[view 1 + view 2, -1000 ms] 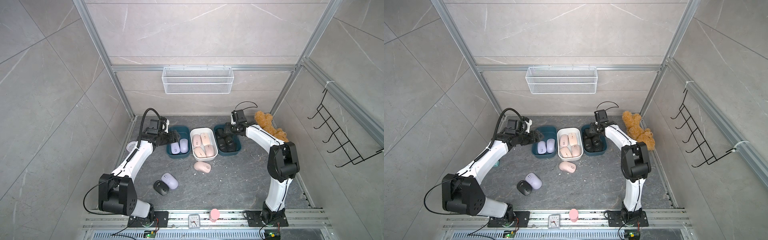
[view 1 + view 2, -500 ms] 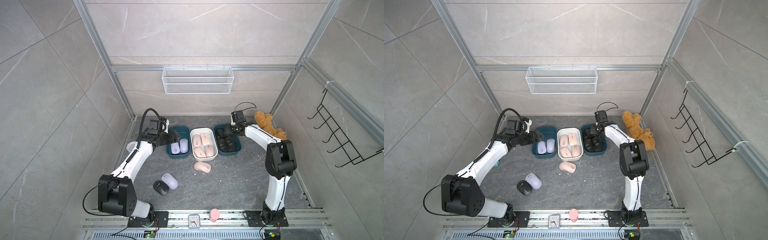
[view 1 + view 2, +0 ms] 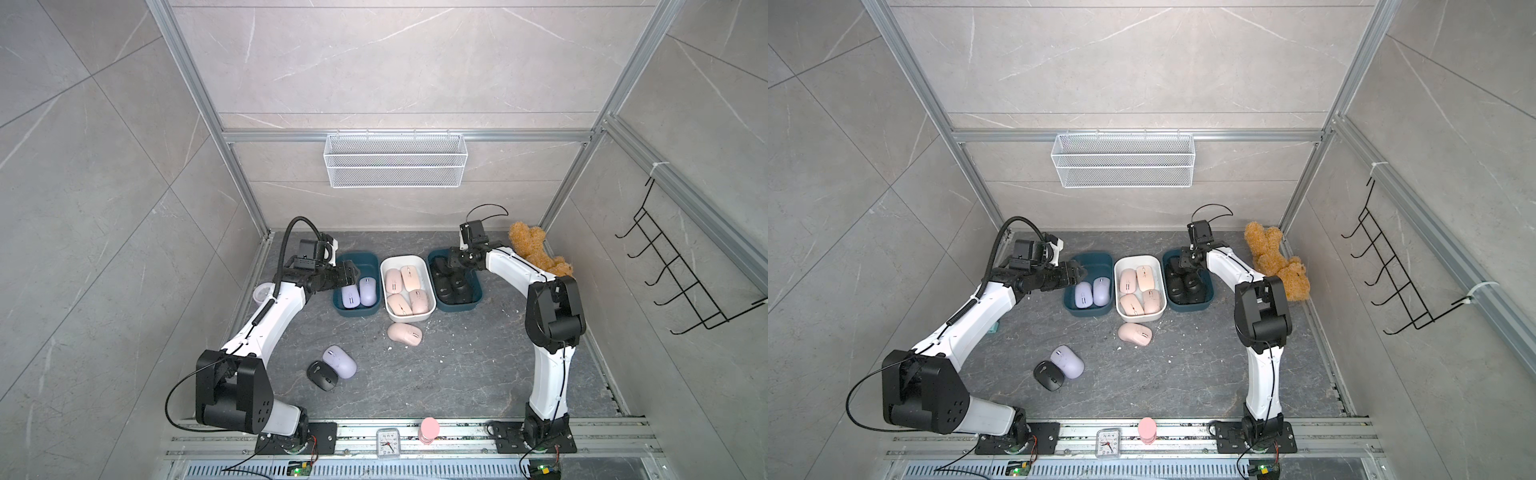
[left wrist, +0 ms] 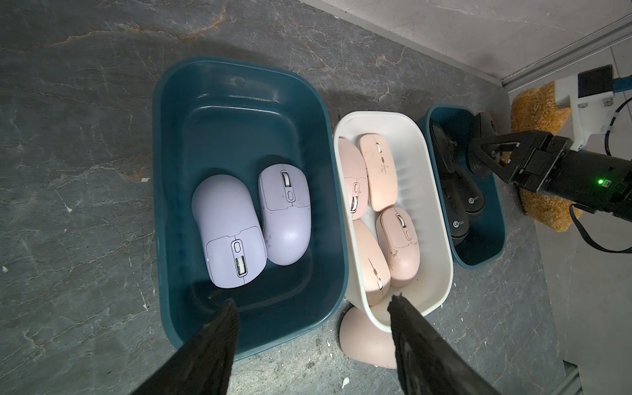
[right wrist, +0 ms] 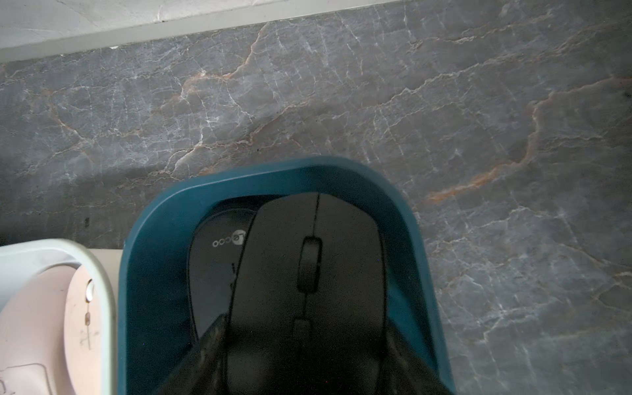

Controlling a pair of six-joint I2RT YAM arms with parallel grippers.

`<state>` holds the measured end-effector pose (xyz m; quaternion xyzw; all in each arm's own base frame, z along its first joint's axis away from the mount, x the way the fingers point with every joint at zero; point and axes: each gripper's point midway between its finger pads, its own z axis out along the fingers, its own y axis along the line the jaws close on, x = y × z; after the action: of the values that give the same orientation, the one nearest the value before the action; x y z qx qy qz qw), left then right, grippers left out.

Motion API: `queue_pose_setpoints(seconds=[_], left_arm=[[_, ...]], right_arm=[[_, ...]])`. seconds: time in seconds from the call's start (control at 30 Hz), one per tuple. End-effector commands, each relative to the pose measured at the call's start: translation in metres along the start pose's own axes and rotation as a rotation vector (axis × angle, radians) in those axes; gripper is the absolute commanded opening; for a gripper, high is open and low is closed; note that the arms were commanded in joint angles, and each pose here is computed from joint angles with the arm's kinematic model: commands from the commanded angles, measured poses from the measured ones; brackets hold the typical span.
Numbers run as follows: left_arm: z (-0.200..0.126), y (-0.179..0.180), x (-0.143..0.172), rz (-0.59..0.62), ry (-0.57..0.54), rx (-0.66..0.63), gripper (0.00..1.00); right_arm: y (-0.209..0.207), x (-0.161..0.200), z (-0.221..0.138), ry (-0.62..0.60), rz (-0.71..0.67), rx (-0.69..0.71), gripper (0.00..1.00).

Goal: Place the mice by color into the storage box
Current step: Place the mouse in the storage box.

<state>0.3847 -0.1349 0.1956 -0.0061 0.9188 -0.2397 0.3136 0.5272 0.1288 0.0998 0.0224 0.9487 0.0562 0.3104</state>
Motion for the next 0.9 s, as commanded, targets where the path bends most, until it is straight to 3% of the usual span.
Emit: queue_pose_setpoints(seconds=[0.0,0.87], left_arm=[[-0.011,-0.004,-0.01,0.034,-0.054,0.007,0.72],[-0.012,-0.004,-0.011,0.038,-0.053,0.002,0.72]], right_arm=[[-0.005,-0.004,0.004,0.003,-0.024,0.026,0.57],[-0.015,0.009,0.025,0.067,-0.058,0.086,0.64]])
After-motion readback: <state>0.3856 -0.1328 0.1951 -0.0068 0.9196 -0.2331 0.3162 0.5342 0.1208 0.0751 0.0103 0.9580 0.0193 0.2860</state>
